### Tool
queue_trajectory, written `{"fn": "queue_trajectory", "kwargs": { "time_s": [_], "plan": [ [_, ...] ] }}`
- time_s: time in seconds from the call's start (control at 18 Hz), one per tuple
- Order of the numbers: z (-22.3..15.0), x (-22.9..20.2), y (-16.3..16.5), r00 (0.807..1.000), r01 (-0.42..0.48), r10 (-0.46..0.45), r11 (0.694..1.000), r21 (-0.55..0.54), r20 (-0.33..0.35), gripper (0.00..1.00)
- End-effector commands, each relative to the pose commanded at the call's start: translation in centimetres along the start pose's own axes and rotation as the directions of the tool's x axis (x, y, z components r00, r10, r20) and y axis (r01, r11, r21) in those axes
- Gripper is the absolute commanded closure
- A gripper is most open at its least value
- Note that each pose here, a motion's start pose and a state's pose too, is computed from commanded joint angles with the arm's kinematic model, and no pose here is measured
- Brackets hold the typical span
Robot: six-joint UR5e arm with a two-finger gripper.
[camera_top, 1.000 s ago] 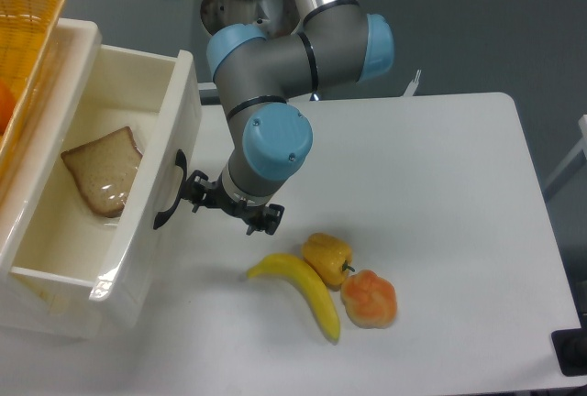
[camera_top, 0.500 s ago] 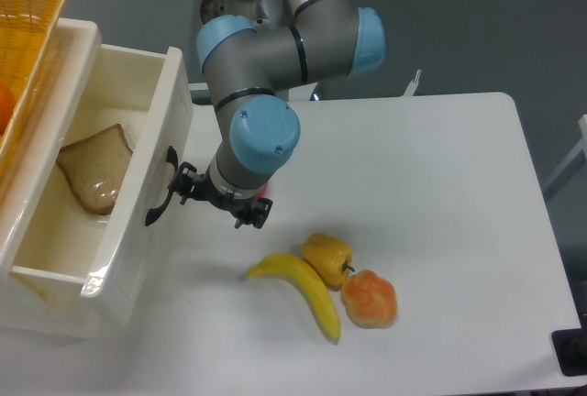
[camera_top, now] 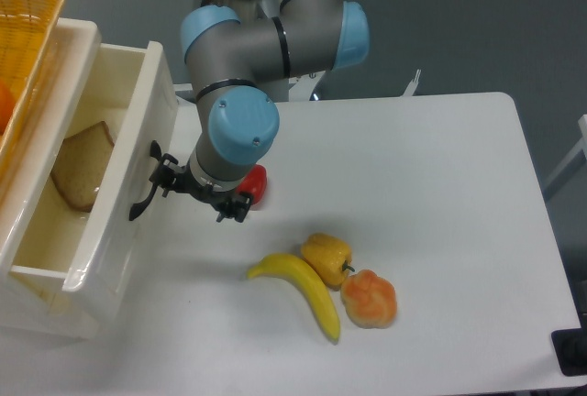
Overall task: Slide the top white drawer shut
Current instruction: 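Push the drawer front with the gripper into the cabinet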
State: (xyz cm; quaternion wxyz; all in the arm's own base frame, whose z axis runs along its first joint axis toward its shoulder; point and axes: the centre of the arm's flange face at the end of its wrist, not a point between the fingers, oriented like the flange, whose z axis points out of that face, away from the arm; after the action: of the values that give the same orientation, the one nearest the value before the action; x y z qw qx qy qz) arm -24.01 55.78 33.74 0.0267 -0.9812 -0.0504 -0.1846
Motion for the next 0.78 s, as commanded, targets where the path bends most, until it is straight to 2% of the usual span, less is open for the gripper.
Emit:
{"fn": "queue_trajectory", "kwargs": {
  "time_s": [0.78],
  "plan": [
    [0.4, 3.9, -0.8, 1.000, -0.004, 0.004, 1.000, 0.002, -0.005, 0.00]
  ]
}}
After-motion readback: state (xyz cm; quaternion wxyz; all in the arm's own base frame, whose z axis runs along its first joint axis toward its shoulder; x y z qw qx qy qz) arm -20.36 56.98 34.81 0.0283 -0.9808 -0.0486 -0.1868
